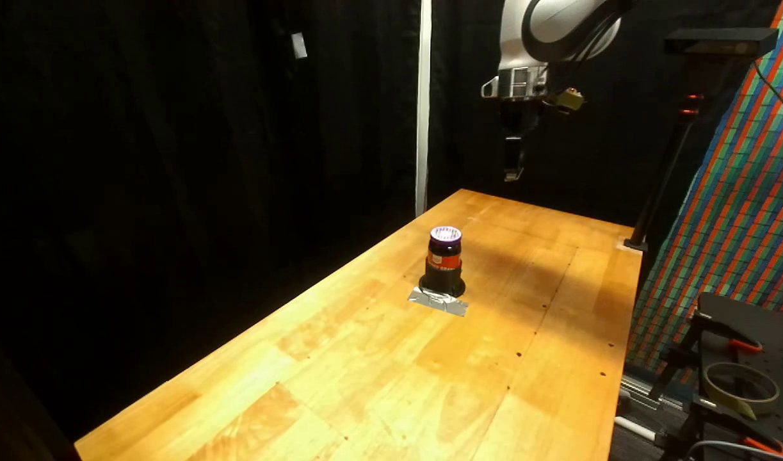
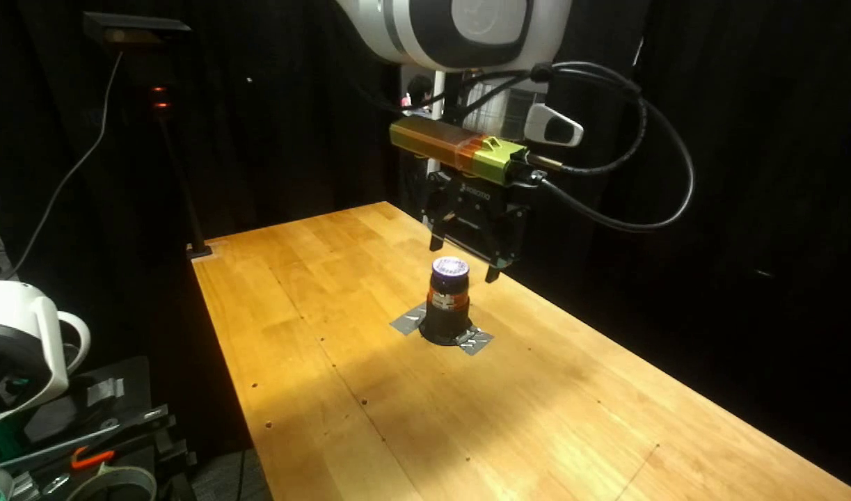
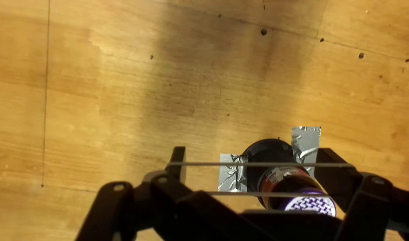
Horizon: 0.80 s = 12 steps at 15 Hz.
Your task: Put the rubber band around the jar.
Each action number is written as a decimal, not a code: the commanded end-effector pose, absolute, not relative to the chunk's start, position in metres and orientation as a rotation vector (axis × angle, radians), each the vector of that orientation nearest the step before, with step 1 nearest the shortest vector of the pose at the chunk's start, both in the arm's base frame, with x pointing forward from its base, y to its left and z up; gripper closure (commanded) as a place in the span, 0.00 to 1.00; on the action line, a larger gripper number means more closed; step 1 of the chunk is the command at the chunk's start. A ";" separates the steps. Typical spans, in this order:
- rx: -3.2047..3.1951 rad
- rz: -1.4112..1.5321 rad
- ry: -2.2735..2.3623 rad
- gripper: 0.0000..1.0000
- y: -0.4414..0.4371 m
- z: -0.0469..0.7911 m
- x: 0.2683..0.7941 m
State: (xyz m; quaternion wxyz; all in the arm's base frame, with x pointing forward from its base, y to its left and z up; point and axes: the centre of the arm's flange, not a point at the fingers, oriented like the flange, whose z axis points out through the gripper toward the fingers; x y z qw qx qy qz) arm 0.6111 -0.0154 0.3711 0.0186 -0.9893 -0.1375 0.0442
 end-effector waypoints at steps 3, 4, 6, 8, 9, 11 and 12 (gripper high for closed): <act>-3.074 0.147 -0.310 0.00 0.033 0.348 0.711; -3.077 0.154 -0.302 0.00 0.045 0.342 0.721; -3.077 0.183 -0.316 0.00 0.065 0.331 0.735; -3.064 0.214 -0.327 0.00 0.082 0.324 0.743; -3.066 0.223 -0.318 0.00 0.090 0.318 0.747; -3.066 0.225 -0.303 0.00 0.101 0.307 0.753; -3.067 0.228 -0.295 0.00 0.106 0.300 0.755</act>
